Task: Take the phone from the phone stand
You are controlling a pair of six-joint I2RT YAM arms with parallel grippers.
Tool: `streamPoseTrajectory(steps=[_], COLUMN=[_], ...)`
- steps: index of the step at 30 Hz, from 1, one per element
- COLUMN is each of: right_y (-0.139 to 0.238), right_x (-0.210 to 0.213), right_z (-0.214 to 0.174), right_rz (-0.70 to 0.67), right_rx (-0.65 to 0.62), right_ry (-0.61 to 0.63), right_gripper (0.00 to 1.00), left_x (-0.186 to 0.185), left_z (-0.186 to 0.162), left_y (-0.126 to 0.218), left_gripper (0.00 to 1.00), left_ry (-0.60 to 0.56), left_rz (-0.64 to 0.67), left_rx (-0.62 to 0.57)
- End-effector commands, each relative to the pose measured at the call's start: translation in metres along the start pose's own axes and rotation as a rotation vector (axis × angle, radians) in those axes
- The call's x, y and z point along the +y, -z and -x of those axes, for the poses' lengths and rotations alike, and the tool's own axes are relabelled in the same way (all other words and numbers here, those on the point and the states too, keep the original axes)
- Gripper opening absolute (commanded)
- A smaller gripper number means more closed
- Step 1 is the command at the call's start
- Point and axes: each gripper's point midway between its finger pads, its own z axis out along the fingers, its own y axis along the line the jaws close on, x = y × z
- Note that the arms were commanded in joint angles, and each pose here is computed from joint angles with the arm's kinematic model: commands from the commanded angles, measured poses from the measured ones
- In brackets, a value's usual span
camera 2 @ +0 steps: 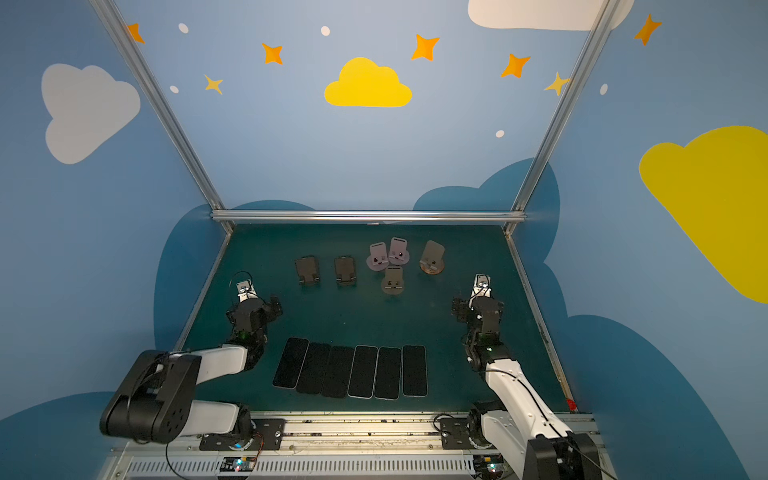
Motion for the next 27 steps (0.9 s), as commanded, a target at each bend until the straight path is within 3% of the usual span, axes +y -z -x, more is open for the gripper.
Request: streamPoseTrajectory(steps=[1, 4, 7, 8, 11, 13, 15, 27], right_y=[-0.012, -0.026, -0.046, -0.056, -0.079, -0.078, -0.077, -0.077], right_x=[0.011, 0.017, 0.013, 0.013, 0.015, 0.004, 0.003, 0.005], right_z=[-0.004, -0.015, -0.031, -0.027, -0.03, -0.032, -0.035, -0.034], right_rz=[0.065, 0.098, 0.048, 0.028, 0.036, 0.027, 0.019, 0.014], right_rx=[0.015, -0.041, -0.009, -0.033, 0.056, 0.099, 0.167, 0.159], right_ry=[-0.003, -0.033, -0.051, 0.005, -0.012, -0.103, -0.114, -0.096], right_gripper=[0.92, 0.92, 0.92, 0.95, 0.95, 0.95, 0.95, 0.95], left_x=[-0.017, -0.015, -0.014, -0.014, -0.014, -0.014, -0.014, -0.014], left_z=[0.009, 0.005, 0.006, 0.005, 0.005, 0.005, 0.005, 0.005], left_y=[-0.012, -0.022, -0.023, -0.022, -0.023, -0.023, -0.022, -0.023], left_gripper=[1.0, 1.0, 1.0, 1.0, 1.0, 1.0, 1.0, 1.0], left_ry=[0.015, 0.061, 0.062, 0.059, 0.049, 0.048, 0.048, 0.047], left_rz=[-0.098, -0.115, -0.113, -0.114, -0.117, -0.117, -0.118, -0.118], left_rx=[0.019, 0.01, 0.028, 0.034, 0.042, 0.042, 0.042, 0.045])
